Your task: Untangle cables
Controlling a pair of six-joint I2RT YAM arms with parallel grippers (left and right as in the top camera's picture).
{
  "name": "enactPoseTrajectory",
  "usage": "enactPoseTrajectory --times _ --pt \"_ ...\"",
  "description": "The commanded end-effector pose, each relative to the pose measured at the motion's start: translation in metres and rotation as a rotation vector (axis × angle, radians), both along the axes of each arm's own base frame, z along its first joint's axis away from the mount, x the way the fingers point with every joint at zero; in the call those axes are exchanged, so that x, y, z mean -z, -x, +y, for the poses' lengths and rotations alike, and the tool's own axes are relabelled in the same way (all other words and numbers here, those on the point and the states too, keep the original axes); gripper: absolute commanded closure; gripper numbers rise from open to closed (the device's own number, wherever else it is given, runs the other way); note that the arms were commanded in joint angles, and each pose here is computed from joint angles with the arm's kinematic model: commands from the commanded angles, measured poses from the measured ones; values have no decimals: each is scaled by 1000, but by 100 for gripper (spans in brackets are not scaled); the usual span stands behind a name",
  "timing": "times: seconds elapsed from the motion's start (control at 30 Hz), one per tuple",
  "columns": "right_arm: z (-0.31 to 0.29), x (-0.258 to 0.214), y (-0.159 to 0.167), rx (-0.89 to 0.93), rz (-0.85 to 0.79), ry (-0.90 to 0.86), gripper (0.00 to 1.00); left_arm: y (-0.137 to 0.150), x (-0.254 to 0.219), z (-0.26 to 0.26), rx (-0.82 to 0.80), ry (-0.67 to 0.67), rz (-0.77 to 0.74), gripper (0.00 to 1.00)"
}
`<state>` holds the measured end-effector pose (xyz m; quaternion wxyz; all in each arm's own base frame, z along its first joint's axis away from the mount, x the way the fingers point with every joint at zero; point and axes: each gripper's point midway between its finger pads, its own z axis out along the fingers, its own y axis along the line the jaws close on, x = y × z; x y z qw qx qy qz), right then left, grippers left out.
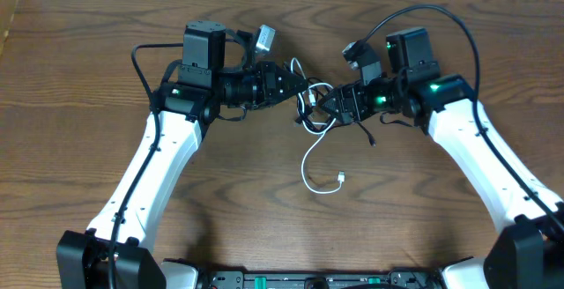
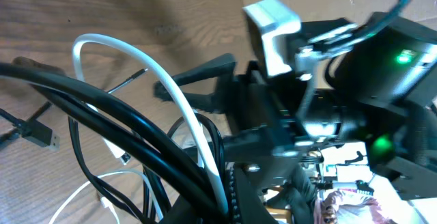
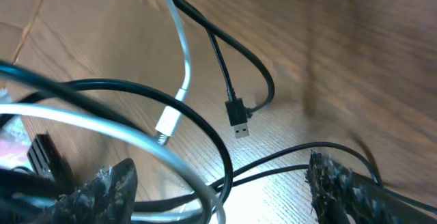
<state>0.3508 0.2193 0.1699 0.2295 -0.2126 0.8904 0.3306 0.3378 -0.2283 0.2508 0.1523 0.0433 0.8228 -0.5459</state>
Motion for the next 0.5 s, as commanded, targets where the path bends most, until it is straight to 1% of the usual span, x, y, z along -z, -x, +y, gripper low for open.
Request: enactPoseTrajectory --times 0.0,0.1,0.13,0.2,0.27,0.3,0.37,0.43,0.47 --pt "12 14 0 -45 10 7 26 3 -7 -3 11 32 25 93" --pt "15 35 -11 -5 36 37 33 3 -7 -3 10 32 30 93" --pt "15 42 -16 24 48 50 37 3 -7 -3 11 32 32 92" --pt "11 62 -27 109 81 93 50 4 -6 -2 11 30 38 93" --pt "2 79 -36 197 111 144 73 4 -6 -2 10 30 38 93" --pt "-3 84 -38 231 122 163 80 4 -6 -2 10 30 37 93" --pt "-10 87 -41 270 138 171 92 3 -5 -2 12 24 23 93" --pt "-18 81 -44 285 138 155 99 1 -3 -1 8 1 -10 92" --pt "-21 76 -45 291 138 145 99 -2 1 2 -5 -22 -20 92"
